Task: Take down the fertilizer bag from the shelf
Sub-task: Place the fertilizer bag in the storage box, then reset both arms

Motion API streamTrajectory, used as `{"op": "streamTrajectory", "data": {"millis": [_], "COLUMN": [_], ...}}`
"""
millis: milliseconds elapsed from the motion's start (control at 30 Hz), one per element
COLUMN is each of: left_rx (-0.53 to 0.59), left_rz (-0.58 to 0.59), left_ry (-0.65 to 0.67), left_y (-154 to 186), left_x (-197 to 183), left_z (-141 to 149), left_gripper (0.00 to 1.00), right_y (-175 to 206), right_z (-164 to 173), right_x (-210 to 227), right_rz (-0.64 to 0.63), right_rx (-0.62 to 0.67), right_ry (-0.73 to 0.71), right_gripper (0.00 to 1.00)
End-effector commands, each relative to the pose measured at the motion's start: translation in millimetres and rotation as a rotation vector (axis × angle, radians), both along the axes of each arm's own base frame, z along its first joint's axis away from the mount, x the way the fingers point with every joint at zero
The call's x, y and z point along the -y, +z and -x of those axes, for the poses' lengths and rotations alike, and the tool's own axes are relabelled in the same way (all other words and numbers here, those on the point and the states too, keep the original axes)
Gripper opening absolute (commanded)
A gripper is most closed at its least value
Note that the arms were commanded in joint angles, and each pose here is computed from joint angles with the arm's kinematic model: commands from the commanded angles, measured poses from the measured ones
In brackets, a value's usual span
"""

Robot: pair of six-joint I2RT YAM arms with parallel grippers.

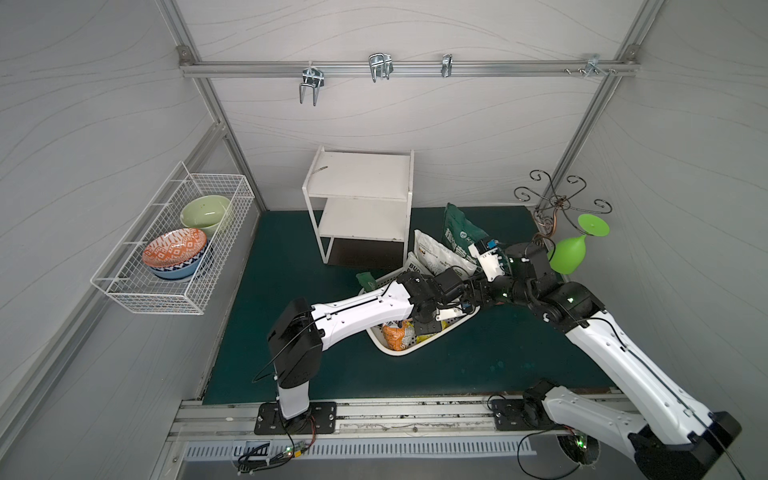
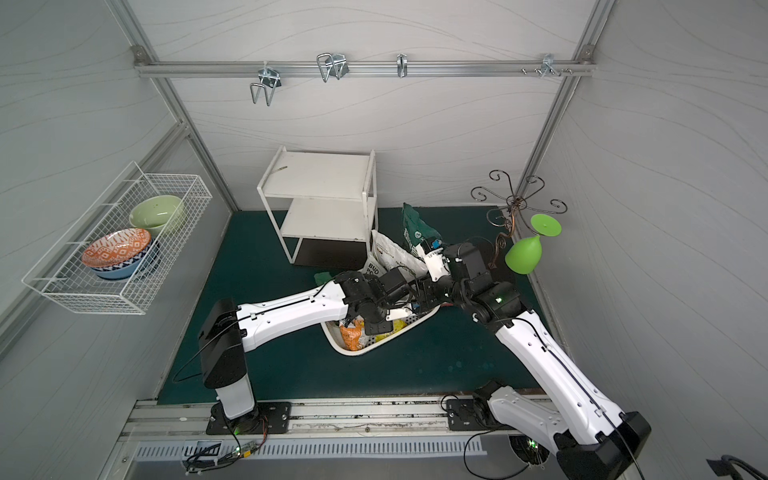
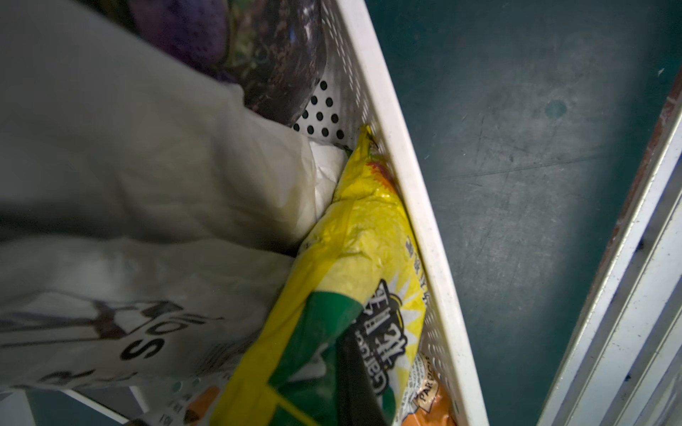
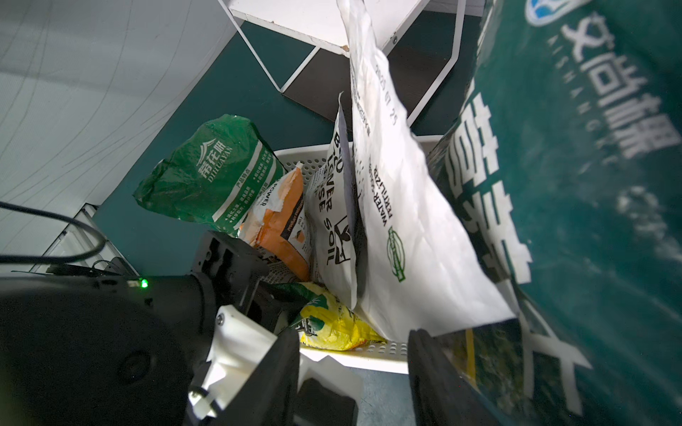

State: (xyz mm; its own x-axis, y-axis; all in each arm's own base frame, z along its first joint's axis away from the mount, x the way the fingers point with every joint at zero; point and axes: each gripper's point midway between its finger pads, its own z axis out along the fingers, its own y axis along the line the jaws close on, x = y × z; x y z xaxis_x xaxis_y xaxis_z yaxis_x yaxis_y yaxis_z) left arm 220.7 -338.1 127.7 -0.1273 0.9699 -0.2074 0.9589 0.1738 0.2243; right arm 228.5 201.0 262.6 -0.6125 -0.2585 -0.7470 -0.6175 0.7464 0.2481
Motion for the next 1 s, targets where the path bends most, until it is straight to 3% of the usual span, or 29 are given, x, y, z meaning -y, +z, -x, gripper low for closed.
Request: {"op": "streamTrajectory", "data": {"millis": [0, 100, 133, 200, 267, 433, 600, 767, 833, 967], "left_rx": [-0.024, 0.000, 0.008, 0.034, 0.045, 0.127, 0.134, 0.269, 0.338, 0.362], "left_rz": [0.040, 0.122, 0.161, 0.253, 0.386, 0.701, 1.016, 1.108, 1.090, 1.090], "left_ry": [0.071, 0.087, 0.085, 0.091, 0.081, 0.079, 0.341, 0.642, 0.791, 1.081], "left_y": [-5, 14, 25, 51, 85, 173, 231, 232, 218, 178], "left_x": [8, 17, 20, 25, 32, 28, -42, -148, -193, -267], "left_z": [-2, -5, -4, -5, 0, 5, -42, -86, -99, -114], "left_gripper": [0.00, 0.00, 0.10, 0.43, 0.98, 0.99, 0.99, 0.99, 0.99, 0.99], "right_y": [8, 10, 13, 17, 26, 48, 50, 48, 47, 50], "right_z": [0, 1, 0, -1, -2, -9, -22, -30, -33, -34], "right_x": [2, 6, 7, 11, 15, 37, 74, 109, 121, 128], "right_rz": [-0.018, -0.014, -0.012, -0.007, -0.007, 0.026, 0.099, 0.044, 0.025, -0.016], "right_rx": [0.024, 0.037, 0.051, 0.070, 0.102, 0.152, 0.143, 0.123, 0.111, 0.113], "right_ry": [-0.015, -0.026, -0.031, -0.046, -0.059, -0.151, -0.312, -0.476, -0.529, -0.558], "right_gripper": [0.51, 0.51, 0.51, 0.52, 0.55, 0.61, 0.60, 0.59, 0.57, 0.53]}}
